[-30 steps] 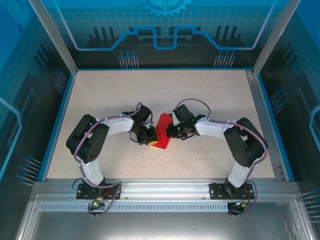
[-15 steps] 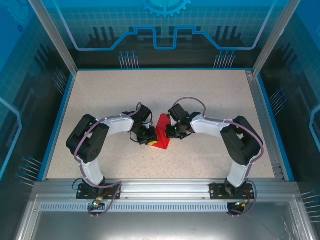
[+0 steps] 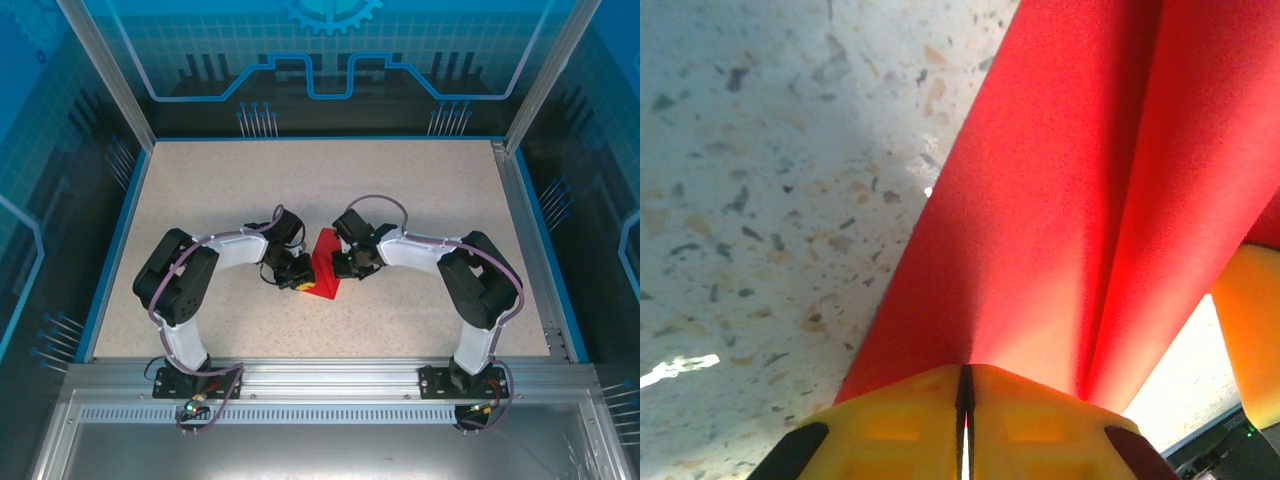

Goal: Fold a paper plane with a square sheet of paper (pick it up from the middle)
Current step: Fold the triangle a second time at the center of the table.

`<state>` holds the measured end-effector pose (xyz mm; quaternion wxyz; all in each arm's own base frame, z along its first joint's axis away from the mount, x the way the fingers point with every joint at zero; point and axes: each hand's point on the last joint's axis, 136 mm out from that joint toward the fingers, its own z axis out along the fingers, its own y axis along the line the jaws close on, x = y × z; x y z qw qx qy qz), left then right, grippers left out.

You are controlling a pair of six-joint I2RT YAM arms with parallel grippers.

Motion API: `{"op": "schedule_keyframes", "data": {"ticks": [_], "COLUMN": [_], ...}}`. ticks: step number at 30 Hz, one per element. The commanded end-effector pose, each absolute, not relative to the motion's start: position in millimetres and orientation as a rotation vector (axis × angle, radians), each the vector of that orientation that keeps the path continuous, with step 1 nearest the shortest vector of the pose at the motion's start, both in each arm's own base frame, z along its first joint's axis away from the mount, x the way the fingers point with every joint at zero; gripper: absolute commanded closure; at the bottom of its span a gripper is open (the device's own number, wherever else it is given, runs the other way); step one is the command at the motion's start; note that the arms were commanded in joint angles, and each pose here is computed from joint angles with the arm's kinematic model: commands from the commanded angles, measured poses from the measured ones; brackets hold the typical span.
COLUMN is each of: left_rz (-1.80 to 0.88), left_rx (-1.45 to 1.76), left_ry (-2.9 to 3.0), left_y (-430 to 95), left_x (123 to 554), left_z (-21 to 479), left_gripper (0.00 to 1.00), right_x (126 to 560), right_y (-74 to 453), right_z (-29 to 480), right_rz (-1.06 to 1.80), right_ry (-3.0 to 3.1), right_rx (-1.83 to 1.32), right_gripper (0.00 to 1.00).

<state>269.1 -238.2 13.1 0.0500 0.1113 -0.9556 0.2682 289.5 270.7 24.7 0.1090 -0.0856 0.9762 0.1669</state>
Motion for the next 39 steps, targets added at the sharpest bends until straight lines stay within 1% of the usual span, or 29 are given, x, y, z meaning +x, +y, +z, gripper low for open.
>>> {"op": "schedule_keyframes", "data": {"ticks": [1,28,36,39], "left_rz": [0.77,0.769,0.786,0.814], "left_rx": [0.327,0.329,0.335,0.333], "left_ry": [-2.898,-2.893,-2.91,-2.932], "left_y": [-233.7,-233.7,-234.3,-235.3], "left_x": [264.6,263.0,266.7,270.5], "left_z": [6.5,4.0,10.7,20.2], "left_gripper": [0.88,0.88,0.85,0.84], "right_x": [289.7,291.1,288.8,287.6], "right_y": [272.0,270.8,266.2,264.5], "right_z": [25.0,13.6,6.3,3.8], "right_rz": [0.454,0.395,0.353,0.337], "right_ry": [2.876,2.911,2.932,2.941], "right_rx": [-0.272,-0.278,-0.275,-0.276], "right_gripper": [0.9,0.89,0.9,0.89]}}
